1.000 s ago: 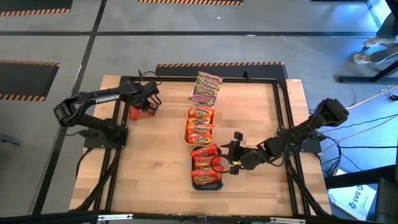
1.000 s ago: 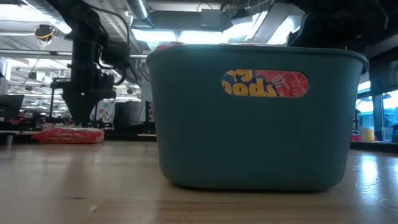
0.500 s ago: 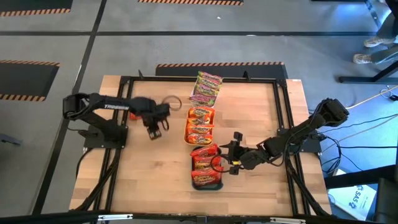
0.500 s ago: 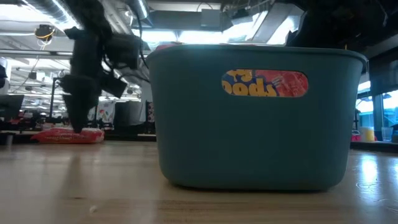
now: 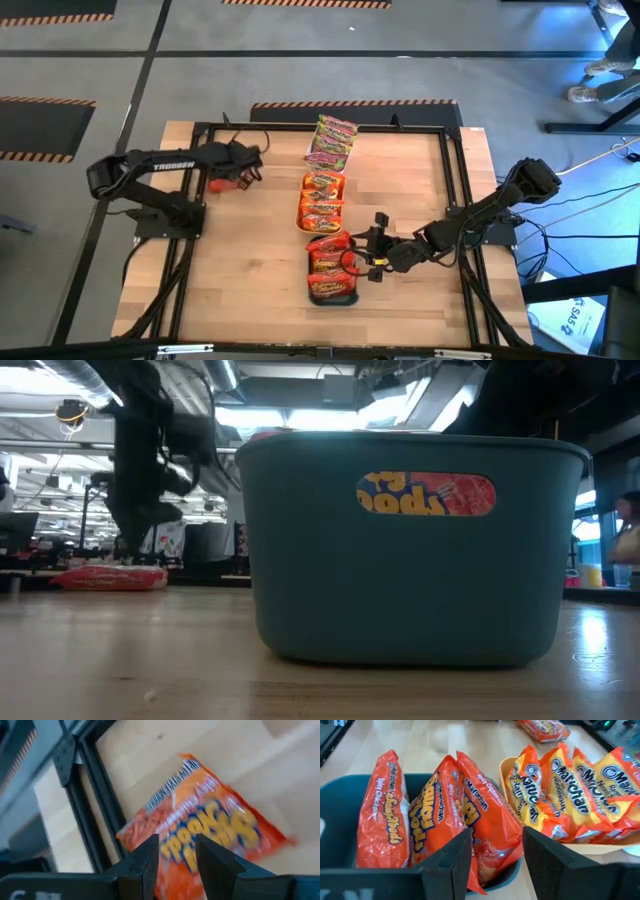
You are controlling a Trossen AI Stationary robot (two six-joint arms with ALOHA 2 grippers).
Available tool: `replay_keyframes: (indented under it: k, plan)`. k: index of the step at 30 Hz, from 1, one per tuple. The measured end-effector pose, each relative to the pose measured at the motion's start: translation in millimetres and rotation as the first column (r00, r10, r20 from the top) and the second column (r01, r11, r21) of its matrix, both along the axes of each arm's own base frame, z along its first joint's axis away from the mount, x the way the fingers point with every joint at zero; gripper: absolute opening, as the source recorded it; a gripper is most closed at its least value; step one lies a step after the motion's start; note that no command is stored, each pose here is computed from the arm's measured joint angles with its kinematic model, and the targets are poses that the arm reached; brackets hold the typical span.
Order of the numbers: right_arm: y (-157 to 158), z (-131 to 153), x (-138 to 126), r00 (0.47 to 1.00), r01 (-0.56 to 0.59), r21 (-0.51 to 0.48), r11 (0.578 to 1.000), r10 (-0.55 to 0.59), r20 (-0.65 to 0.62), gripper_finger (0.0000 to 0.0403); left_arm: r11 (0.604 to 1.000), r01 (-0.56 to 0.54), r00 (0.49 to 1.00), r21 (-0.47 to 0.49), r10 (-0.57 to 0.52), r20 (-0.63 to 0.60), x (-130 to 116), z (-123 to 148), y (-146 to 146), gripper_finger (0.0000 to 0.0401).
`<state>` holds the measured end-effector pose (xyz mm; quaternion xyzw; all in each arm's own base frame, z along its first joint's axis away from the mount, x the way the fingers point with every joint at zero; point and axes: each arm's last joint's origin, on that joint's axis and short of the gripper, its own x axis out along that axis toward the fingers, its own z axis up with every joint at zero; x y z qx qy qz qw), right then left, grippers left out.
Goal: Sort Maruchan noodles
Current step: Put the orange noodle pack into the blue bin
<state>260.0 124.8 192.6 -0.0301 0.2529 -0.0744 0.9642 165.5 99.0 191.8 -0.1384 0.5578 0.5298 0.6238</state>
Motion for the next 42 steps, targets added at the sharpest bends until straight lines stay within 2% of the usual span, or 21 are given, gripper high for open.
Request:
replay_keyframes:
  k: [3, 7, 11, 13, 17, 21, 25, 27, 29, 34, 37, 39, 42]
  plan:
    - [0.3, -0.1, 0.0, 1.000, -0.001, 0.019, 1.000, 0.001, -0.001, 0.0156, 0.998, -0.049, 0.999, -0.046, 0.050, 0.018, -2.5, -12.8, 15.3, 0.0121]
    - [0.6, -0.4, -0.1, 1.000, -0.011, 0.025, 1.000, 0.011, -0.006, 0.0156, 0.994, -0.053, 0.999, -0.099, 0.051, -0.017, -0.8, -25.1, 23.7, 0.0121]
    - [0.9, -1.1, -0.5, 0.999, -0.026, 0.032, 0.999, 0.027, -0.018, 0.0156, 0.970, 0.088, 0.995, -0.227, -0.094, -0.020, 8.7, -34.0, 16.4, 0.0121]
    - [1.0, -1.4, -0.7, 0.999, -0.031, 0.033, 0.999, 0.032, -0.022, 0.0156, 0.943, 0.189, 0.981, -0.274, -0.196, 0.001, 16.0, -34.3, 6.7, 0.0121]
    - [1.0, -1.5, -0.7, 0.999, -0.033, 0.028, 0.999, 0.034, -0.024, 0.0156, 0.887, 0.350, 0.933, -0.302, -0.360, 0.023, 29.7, -33.0, -24.2, 0.0121]
    - [1.0, -1.5, -0.7, 0.999, -0.044, 0.010, 0.999, 0.045, -0.027, 0.0156, 0.791, 0.508, 0.851, -0.342, -0.523, 0.053, 37.6, -30.7, -66.8, 0.0121]
    - [1.4, -0.3, 0.0, 0.998, -0.055, 0.000, 0.999, 0.055, -0.016, 0.0156, 0.676, 0.626, 0.765, -0.388, -0.629, 0.137, 36.5, -26.2, -115.5, 0.0121]
    - [2.6, 3.4, 2.1, 0.998, -0.062, 0.003, 0.998, 0.062, 0.012, 0.0156, 0.645, 0.660, 0.739, -0.385, -0.650, 0.178, 31.9, -21.7, -138.4, 0.0121]
    - [4.8, 11.1, 5.9, 0.996, -0.077, 0.002, 0.997, 0.077, 0.040, 0.0156, 0.636, 0.687, 0.721, -0.352, -0.654, 0.227, 27.4, -14.7, -158.2, 0.0121]
    - [9.8, 42.4, 21.0, 0.986, -0.120, -0.047, 0.992, 0.124, 0.114, 0.0156, 0.654, 0.726, 0.683, -0.211, -0.653, 0.327, 10.9, -0.8, -193.5, 0.0121]
    - [7.4, 55.2, 38.2, 0.978, -0.159, -0.049, 0.986, 0.165, 0.131, 0.0156, 0.692, 0.701, 0.700, -0.171, -0.621, 0.353, 0.2, 2.5, -204.4, 0.0121]
    - [4.5, 59.5, 54.5, 0.974, -0.182, -0.037, 0.983, 0.185, 0.133, 0.0156, 0.758, 0.636, 0.750, -0.147, -0.561, 0.349, -7.2, 2.4, -206.7, 0.0121]
    - [-2.1, 57.0, 78.1, 0.977, -0.197, -0.034, 0.980, 0.199, 0.081, 0.0156, 0.892, 0.435, 0.864, -0.123, -0.376, 0.335, -19.1, 1.5, -202.6, 0.0121]
